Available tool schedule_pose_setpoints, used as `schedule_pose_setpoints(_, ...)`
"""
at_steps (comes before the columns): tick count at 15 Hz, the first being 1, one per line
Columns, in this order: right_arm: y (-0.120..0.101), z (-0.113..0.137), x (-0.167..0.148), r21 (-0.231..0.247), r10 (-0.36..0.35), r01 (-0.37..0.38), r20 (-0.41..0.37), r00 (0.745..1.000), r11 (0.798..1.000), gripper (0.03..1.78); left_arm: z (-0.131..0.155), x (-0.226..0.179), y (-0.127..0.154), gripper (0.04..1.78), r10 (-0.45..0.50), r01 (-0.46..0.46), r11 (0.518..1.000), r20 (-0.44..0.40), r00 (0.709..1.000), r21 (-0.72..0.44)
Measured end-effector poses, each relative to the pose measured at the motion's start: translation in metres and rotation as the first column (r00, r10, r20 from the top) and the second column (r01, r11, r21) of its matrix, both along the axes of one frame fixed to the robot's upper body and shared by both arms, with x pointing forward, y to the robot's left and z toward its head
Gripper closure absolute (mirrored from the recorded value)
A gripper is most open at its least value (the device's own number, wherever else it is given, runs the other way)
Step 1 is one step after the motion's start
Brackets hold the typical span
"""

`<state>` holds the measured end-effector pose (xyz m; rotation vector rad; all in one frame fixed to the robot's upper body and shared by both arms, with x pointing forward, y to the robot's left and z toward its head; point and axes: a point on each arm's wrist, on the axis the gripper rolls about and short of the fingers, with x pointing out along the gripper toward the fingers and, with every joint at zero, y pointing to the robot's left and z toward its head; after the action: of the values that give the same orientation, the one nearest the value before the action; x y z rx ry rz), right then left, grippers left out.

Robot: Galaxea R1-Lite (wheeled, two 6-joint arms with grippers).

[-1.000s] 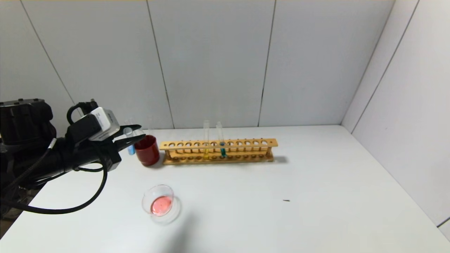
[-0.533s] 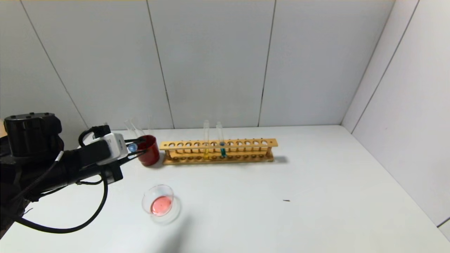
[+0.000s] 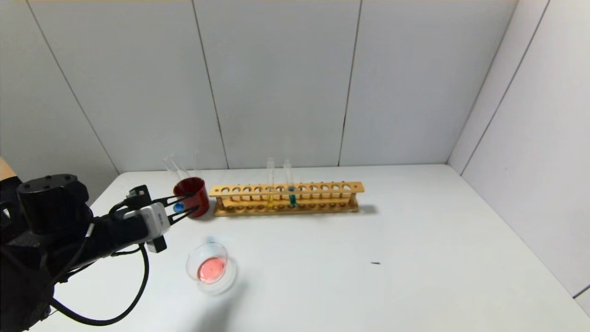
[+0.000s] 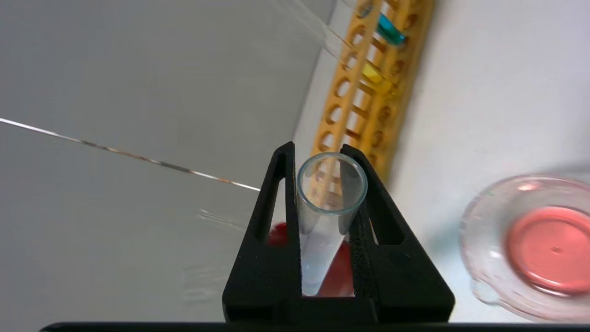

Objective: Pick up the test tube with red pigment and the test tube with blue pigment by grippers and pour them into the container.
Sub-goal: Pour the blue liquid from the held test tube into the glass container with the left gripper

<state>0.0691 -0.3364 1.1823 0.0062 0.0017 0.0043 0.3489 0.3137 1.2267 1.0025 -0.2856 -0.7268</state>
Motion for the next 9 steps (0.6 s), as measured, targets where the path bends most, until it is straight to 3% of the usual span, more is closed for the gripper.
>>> schedule_pose_setpoints(4, 0.000, 0.000, 0.000, 0.000, 0.000, 0.000, 0.000, 1.000, 1.000, 0.06, -0.003, 0.005, 0.010, 1.48, 0.005, -0.006, 1.000, 0.060, 0.998, 0.008)
schedule_pose_setpoints(9, 0.000, 0.000, 0.000, 0.000, 0.000, 0.000, 0.000, 1.000, 1.000, 0.06, -0.006, 0.009, 0.013, 1.48, -0.031, 0.016, 0.994, 0.140, 0.990, 0.104)
